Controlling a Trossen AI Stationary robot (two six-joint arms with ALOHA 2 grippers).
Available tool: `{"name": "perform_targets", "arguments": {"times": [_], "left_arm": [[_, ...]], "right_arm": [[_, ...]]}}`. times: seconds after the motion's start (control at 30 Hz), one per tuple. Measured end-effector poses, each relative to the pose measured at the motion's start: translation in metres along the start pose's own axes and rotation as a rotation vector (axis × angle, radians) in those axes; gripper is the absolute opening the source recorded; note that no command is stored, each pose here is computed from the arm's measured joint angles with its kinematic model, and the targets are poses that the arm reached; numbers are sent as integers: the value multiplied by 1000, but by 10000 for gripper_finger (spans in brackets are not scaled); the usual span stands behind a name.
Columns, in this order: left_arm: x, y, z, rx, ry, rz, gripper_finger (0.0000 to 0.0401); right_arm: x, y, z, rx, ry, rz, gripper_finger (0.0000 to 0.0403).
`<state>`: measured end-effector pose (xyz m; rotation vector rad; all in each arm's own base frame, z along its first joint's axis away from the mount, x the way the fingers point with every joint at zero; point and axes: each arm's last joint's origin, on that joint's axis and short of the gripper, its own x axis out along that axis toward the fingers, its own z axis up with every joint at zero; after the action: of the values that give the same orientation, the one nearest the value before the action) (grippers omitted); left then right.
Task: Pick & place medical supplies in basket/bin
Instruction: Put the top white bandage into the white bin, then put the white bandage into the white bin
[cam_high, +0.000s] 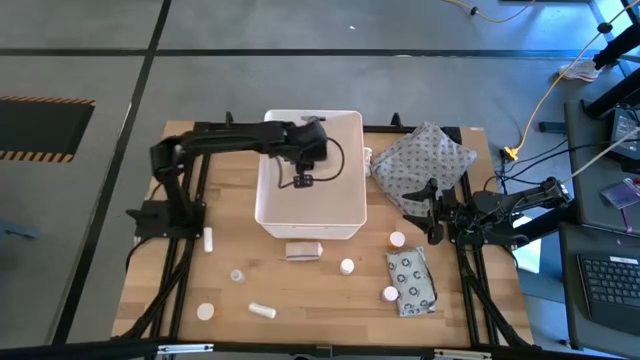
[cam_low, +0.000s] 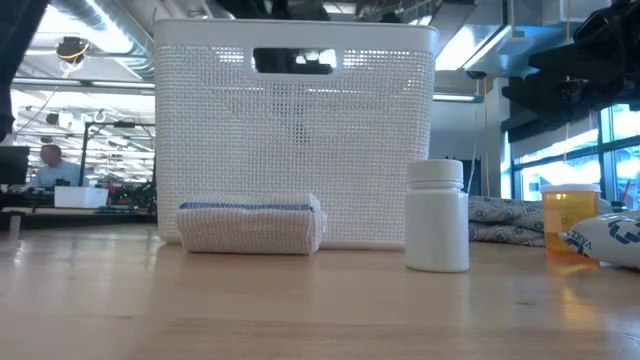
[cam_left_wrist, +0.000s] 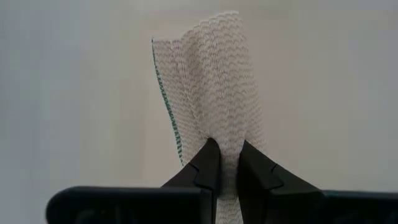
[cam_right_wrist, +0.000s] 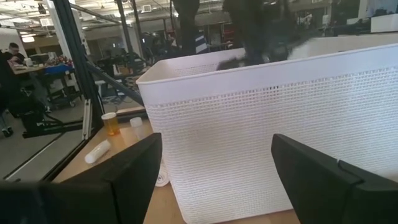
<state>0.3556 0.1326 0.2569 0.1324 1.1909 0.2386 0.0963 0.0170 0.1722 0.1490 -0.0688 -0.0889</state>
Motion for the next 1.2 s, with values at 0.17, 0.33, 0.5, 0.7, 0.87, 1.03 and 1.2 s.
{"name": "perform_targets", "arguments": {"times": [0.17, 0.33, 0.5, 0.7, 0.87, 1.03, 1.2], "left_arm": [[35, -2, -5, 28, 122, -52, 33], [53, -3, -8, 31, 173, -66, 41], [57, -4, -9, 34, 184, -63, 44], [57, -3, -7, 39, 161, -55, 45], [57, -2, -6, 43, 170, -14, 65], [58, 2, -3, 45, 158, 80, 107], [48, 6, -2, 48, 156, 187, 139]], "right_arm": [[0, 0, 0, -2, 1, 0, 304], [0, 0, 0, -2, 2, 0, 304], [0, 0, 0, -2, 2, 0, 304], [0, 0, 0, -2, 2, 0, 304], [0, 0, 0, -2, 2, 0, 304], [0, 0, 0, -1, 2, 0, 304], [0, 0, 0, 1, 2, 0, 304]]}}
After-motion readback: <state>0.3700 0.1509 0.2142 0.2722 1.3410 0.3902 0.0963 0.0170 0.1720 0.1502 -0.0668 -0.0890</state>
